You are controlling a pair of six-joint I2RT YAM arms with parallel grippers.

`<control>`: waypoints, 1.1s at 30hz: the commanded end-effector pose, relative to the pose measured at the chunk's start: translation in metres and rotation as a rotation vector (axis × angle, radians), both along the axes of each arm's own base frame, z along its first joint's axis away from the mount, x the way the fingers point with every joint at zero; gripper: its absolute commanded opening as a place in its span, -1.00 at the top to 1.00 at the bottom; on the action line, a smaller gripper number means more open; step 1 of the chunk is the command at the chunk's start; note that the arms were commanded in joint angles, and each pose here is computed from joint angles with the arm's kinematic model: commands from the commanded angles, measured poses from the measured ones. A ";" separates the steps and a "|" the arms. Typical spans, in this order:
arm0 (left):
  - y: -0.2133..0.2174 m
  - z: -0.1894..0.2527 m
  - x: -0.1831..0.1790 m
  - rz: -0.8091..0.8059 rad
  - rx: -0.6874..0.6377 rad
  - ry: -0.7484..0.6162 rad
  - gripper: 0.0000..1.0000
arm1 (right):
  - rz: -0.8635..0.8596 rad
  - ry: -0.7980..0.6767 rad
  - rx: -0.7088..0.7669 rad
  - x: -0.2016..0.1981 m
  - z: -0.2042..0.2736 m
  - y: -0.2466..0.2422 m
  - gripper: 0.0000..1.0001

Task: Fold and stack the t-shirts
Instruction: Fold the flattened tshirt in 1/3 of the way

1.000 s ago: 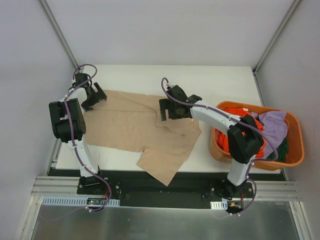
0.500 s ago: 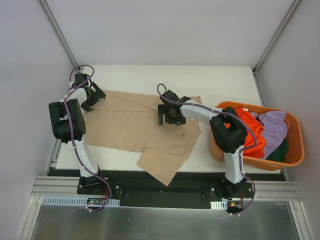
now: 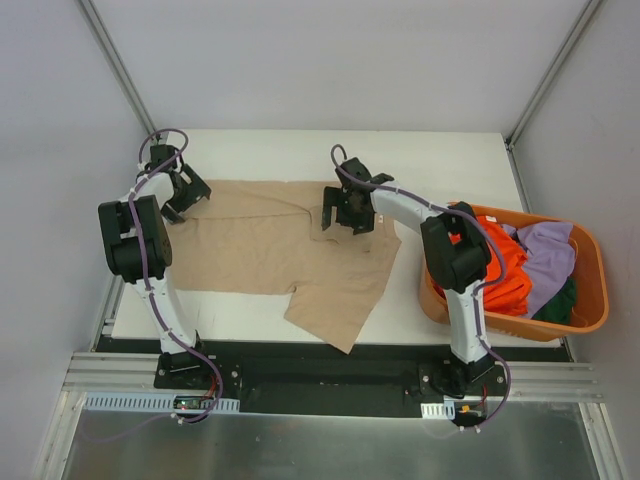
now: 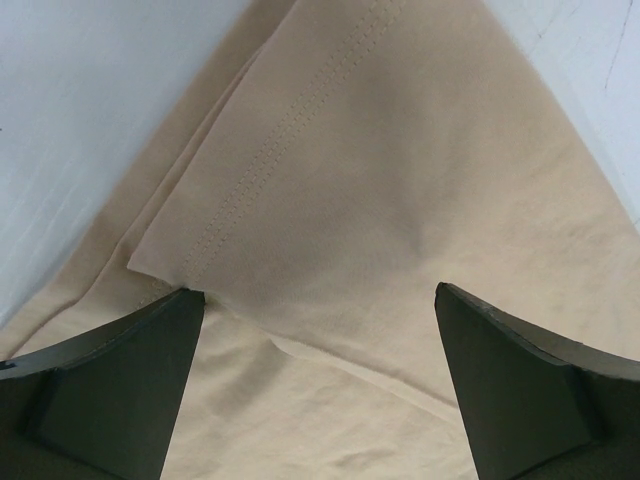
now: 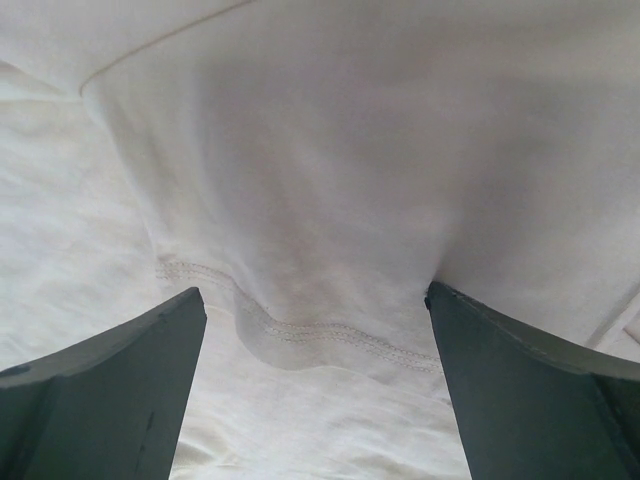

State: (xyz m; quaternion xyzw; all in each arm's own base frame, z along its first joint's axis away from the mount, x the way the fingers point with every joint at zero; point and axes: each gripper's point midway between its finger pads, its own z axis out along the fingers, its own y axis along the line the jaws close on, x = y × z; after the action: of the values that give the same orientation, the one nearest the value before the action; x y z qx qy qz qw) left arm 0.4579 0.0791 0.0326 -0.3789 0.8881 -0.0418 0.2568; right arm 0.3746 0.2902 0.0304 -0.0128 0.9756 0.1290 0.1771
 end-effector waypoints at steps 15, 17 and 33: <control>0.019 0.034 0.006 0.049 0.080 0.063 -0.98 | 0.110 -0.113 0.044 0.065 0.052 0.005 -0.92; 0.018 0.055 -0.004 0.051 0.093 0.037 -0.98 | 0.148 -0.162 0.019 0.057 0.074 0.008 -0.92; -0.048 0.108 -0.145 0.076 0.093 -0.081 -0.98 | 0.355 -0.346 -0.098 -0.084 0.154 0.019 -0.92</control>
State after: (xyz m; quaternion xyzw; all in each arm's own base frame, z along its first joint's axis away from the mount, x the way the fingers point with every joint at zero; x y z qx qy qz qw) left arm 0.3564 0.0416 0.1588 -0.3750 0.8631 -0.0120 0.3380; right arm 0.3156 0.3351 0.1891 -0.2133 0.9136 0.1356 0.3186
